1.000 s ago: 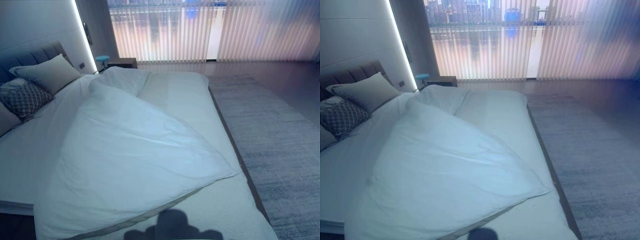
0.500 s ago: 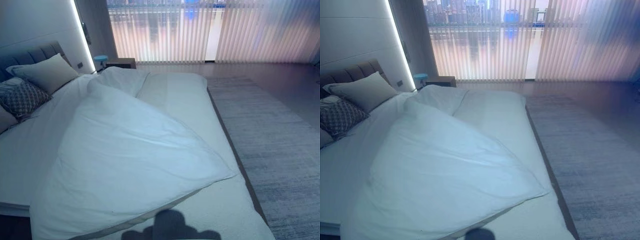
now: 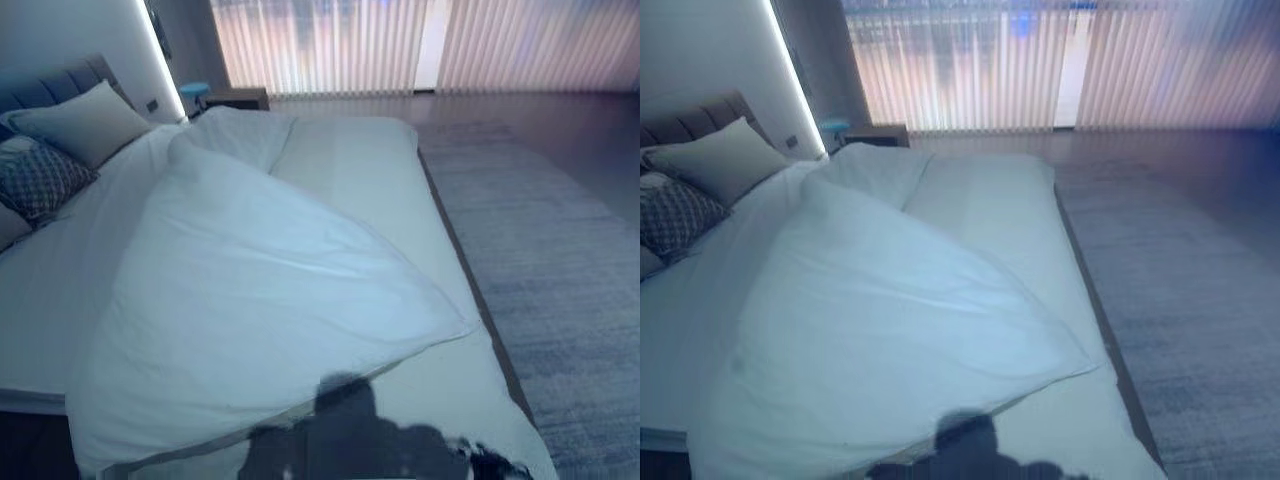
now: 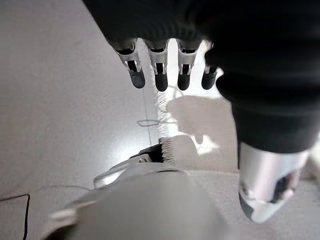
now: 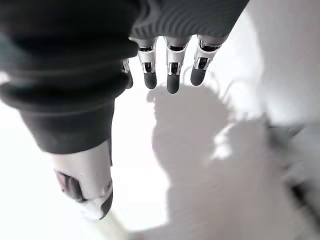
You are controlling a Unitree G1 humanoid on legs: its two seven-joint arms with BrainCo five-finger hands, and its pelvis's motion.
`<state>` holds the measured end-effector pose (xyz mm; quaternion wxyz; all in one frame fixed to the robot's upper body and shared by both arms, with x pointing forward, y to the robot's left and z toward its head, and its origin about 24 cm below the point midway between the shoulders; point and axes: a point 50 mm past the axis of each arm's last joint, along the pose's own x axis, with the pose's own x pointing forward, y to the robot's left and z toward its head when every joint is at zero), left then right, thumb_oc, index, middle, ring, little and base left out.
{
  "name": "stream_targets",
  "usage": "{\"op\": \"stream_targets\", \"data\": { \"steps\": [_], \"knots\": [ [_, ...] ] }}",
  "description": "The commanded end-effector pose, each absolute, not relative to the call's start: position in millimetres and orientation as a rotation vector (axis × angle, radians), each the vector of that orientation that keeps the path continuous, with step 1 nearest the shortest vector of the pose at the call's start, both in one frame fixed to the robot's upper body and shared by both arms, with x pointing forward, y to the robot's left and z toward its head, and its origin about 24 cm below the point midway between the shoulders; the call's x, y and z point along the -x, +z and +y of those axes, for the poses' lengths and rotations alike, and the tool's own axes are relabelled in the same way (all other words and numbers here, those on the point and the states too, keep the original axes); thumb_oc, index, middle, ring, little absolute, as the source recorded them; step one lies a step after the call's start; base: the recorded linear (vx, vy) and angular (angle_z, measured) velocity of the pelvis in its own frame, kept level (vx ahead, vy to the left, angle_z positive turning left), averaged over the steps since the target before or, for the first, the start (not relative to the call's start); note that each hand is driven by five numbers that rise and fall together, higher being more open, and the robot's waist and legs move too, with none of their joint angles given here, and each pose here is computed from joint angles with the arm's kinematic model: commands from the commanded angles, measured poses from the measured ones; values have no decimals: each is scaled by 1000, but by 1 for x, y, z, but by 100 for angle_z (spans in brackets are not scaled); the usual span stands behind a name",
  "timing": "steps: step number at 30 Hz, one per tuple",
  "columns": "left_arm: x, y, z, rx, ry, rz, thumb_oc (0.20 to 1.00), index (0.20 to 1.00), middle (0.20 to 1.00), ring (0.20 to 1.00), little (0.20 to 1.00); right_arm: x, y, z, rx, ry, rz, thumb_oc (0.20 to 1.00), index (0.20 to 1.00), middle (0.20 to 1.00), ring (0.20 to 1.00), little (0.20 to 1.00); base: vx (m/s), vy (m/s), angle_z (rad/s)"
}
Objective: Make the bed
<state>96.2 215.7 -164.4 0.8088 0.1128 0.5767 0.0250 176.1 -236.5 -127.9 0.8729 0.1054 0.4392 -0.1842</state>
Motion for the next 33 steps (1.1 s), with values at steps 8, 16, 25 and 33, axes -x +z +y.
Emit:
{"op": "stream_targets", "data": {
  "steps": [8,16,25,33],
  "knots": [
    [-140,-154,202,-207,102,1120,1000,1000,1000,1000,1000,-297,-39,-219,-561,-481,443,1000,1000,1000,1000,1000,-13,-3,11],
    [-148,-152,191,-175,98,1077,1000,1000,1000,1000,1000,-350,30,-255,-525,-600,293,1000,1000,1000,1000,1000,17,6,9],
    [-171,-141,174,-117,81,965,1000,1000,1000,1000,1000,-375,102,-293,-540,-726,150,1000,1000,1000,1000,1000,2,2,9],
    [-192,-126,154,-44,42,847,1000,1000,1000,1000,1000,-387,179,-313,-547,-773,-35,1000,1000,1000,1000,1000,-37,12,11]
  ]
}}
